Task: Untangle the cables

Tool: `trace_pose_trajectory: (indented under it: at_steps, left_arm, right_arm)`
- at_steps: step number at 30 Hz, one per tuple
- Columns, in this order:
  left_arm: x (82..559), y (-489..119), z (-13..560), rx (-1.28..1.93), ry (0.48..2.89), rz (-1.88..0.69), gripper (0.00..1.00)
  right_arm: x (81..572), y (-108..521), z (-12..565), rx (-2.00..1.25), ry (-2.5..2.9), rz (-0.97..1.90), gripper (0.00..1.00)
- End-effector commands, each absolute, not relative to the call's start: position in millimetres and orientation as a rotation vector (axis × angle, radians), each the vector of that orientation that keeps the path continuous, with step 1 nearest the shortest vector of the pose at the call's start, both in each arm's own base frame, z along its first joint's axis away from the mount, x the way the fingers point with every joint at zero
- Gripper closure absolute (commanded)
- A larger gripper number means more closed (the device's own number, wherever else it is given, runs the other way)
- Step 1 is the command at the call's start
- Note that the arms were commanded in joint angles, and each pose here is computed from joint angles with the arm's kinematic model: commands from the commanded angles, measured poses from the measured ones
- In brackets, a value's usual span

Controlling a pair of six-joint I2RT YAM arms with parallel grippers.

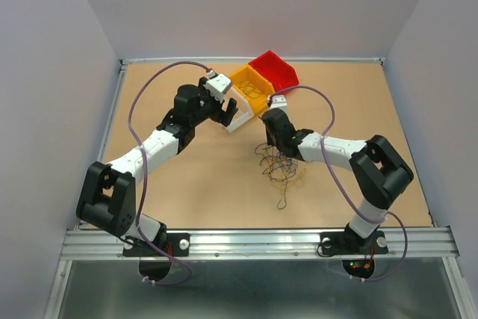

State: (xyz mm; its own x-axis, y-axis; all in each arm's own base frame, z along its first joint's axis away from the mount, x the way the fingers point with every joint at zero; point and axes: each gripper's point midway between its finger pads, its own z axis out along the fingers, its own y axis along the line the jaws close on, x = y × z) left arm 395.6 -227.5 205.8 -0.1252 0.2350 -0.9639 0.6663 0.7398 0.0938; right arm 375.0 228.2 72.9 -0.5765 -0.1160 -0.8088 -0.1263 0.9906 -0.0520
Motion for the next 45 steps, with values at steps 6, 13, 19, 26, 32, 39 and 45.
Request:
trace_pose_trajectory:
  at_steps: [6, 13, 19, 26, 32, 39, 45]
  left_arm:
    - [388, -238, 220, 0.787, 1.615, -0.489, 0.08]
    - [361, -248, 234, 0.862, 1.497, -0.605, 0.08]
    - [336, -248, 253, 0.881, 1.385, -0.694, 0.08]
    - [295, -240, 317, 0.875, 1.157, -0.780, 0.08]
    - [254, -245, 318, 0.968, 1.034, -0.829, 0.07]
    - [230, -267, 319, 1.051, 0.976, -0.909, 0.08]
    - [208, -289, 342, 1.056, 0.878, -0.887, 0.08]
  right_arm:
    - [363, 250, 217, -0.195, 1.884, 0.351, 0.99]
    - [313, 231, 363, -0.155, 1.574, 0.600, 0.99]
    - [283, 215, 449, -0.146, 1.401, 0.693, 0.99]
    - [286, 237, 415, -0.191, 1.484, 0.754, 0.99]
    - [300, 244, 385, -0.162, 1.548, 0.739, 1.00]
    - [283, 253, 435, -0.208, 1.448, 0.856, 0.99]
    - [299, 248, 417, -0.133, 1.492, 0.795, 0.99]
